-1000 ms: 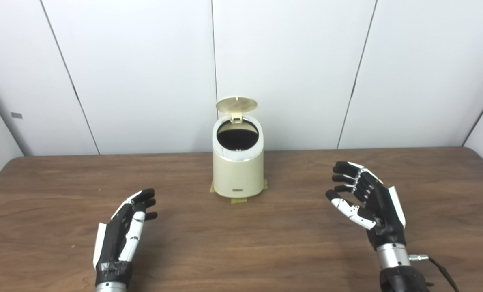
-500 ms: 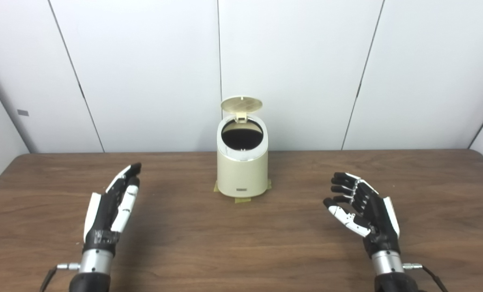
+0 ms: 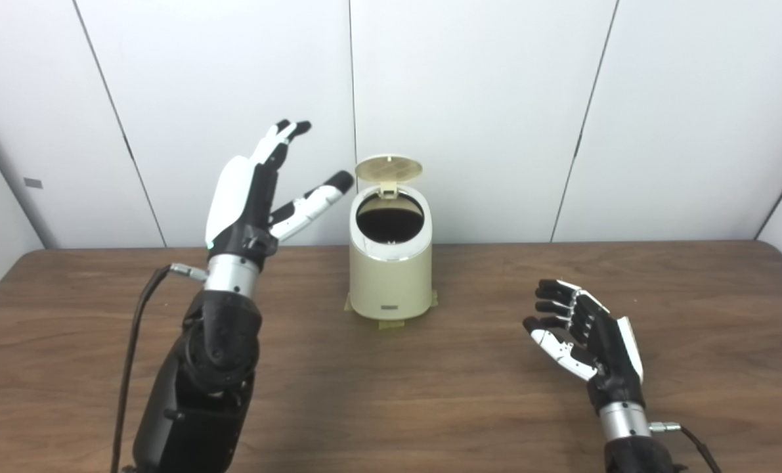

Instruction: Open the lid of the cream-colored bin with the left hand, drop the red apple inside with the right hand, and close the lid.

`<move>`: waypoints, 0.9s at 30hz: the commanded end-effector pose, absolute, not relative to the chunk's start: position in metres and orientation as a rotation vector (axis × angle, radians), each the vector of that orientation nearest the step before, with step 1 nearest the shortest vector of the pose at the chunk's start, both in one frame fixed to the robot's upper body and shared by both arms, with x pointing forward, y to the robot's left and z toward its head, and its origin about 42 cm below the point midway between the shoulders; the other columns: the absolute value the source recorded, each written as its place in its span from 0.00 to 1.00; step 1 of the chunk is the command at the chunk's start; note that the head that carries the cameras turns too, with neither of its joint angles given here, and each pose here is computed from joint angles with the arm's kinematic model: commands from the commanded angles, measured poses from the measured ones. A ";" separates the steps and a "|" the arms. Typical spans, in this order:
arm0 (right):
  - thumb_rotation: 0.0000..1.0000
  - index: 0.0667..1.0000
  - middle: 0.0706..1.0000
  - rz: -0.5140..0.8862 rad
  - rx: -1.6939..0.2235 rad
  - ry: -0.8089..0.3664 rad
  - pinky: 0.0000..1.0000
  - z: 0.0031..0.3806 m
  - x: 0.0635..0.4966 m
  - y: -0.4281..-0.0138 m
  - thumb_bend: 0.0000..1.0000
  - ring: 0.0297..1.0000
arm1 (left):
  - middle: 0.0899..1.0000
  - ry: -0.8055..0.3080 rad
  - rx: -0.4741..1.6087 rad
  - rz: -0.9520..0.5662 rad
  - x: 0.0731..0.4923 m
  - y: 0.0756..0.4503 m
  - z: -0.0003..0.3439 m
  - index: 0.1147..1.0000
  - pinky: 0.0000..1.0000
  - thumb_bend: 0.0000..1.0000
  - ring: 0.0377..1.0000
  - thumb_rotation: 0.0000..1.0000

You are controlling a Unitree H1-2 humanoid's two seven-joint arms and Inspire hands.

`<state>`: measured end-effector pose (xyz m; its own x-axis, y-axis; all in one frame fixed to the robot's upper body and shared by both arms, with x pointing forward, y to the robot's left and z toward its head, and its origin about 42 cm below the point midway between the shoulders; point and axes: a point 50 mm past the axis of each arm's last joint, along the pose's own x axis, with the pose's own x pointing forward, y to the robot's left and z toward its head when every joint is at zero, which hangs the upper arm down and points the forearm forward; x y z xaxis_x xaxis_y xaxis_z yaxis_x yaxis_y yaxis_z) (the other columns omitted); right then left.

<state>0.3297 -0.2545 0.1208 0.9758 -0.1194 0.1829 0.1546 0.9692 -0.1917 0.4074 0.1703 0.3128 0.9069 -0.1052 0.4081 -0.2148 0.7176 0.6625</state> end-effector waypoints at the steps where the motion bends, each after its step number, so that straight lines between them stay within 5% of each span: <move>1: 0.19 0.67 0.69 -0.150 -0.207 -0.215 0.61 0.131 0.333 -0.254 0.29 0.68 | 0.93 -0.538 0.872 0.107 0.415 0.155 0.349 0.88 1.00 0.92 1.00 0.85; 27: 0.21 0.68 0.70 -0.131 -0.231 -0.178 0.63 0.126 0.337 -0.254 0.29 0.69 | 0.91 -0.392 1.173 0.014 0.458 0.097 0.353 0.87 1.00 1.00 1.00 0.81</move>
<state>0.3311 -0.2542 0.1203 0.9782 -0.1209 0.1691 0.1549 0.9664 -0.2052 0.4534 0.1033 0.3236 0.9488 -0.1990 0.2455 -0.1510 0.3971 0.9053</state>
